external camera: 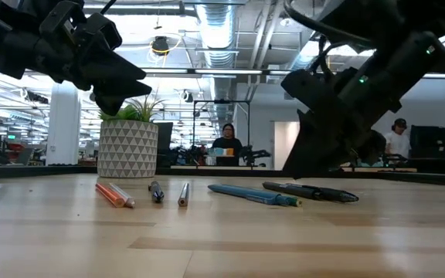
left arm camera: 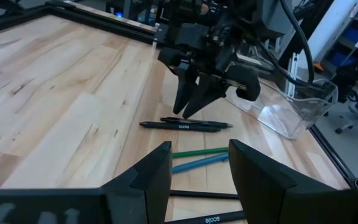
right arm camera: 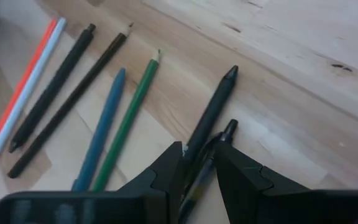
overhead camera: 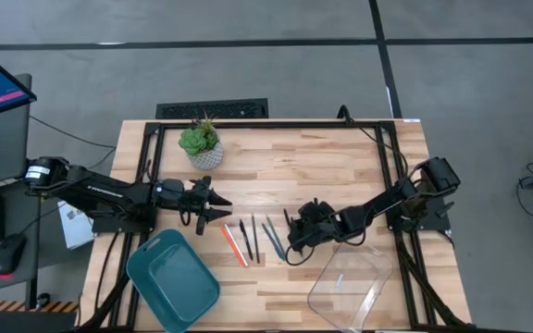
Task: Sort pens & pencils
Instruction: Put the transparent black pen into the transparent bin
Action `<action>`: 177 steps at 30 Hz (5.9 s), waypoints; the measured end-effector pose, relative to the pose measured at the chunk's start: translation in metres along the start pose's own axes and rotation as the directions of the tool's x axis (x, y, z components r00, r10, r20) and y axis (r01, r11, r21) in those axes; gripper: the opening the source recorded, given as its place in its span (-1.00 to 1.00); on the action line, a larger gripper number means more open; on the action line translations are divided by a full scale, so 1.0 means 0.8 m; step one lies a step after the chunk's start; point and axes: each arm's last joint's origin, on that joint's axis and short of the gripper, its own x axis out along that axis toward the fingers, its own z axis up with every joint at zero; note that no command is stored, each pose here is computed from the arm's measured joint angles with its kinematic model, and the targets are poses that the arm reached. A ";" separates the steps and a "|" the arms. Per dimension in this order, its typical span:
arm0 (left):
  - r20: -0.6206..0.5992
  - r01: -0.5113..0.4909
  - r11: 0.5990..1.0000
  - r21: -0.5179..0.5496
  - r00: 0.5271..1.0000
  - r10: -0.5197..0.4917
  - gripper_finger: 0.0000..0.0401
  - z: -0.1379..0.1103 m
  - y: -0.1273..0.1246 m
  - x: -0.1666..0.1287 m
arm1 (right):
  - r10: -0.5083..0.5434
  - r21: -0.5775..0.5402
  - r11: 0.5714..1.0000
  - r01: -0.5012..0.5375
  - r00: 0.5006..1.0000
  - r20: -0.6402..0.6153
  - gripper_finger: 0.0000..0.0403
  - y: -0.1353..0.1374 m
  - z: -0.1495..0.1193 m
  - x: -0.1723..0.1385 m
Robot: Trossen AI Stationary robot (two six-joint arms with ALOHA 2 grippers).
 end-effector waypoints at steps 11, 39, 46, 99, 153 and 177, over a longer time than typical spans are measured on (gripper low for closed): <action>-0.007 -0.002 1.000 -0.002 1.000 0.002 -0.26 -0.001 0.000 0.000 | -0.064 -0.007 0.998 0.064 0.997 -0.031 -0.41 -0.010 -0.001 0.002; -0.005 -0.001 1.000 -0.005 1.000 0.001 -0.26 -0.001 0.000 0.000 | 0.006 0.015 1.000 -0.005 0.997 -0.072 -0.41 -0.004 -0.001 0.003; -0.005 -0.001 1.000 -0.005 1.000 0.001 -0.26 -0.001 0.000 0.000 | -0.015 0.004 1.000 0.015 0.996 -0.083 -0.41 -0.007 -0.003 0.004; -0.022 -0.007 1.000 -0.006 1.000 0.006 -0.26 -0.003 0.001 0.000 | -0.399 0.040 0.916 0.399 0.917 -0.010 -0.41 -0.069 0.027 0.018; -0.026 -0.008 1.000 -0.006 1.000 0.008 -0.26 -0.003 0.001 0.000 | -0.411 0.027 0.911 0.411 0.911 0.004 -0.64 -0.069 0.027 0.017; -0.027 -0.008 1.000 -0.006 1.000 0.008 -0.26 -0.003 0.001 0.000 | -0.411 0.028 0.912 0.410 0.912 0.003 -0.64 -0.069 0.027 0.017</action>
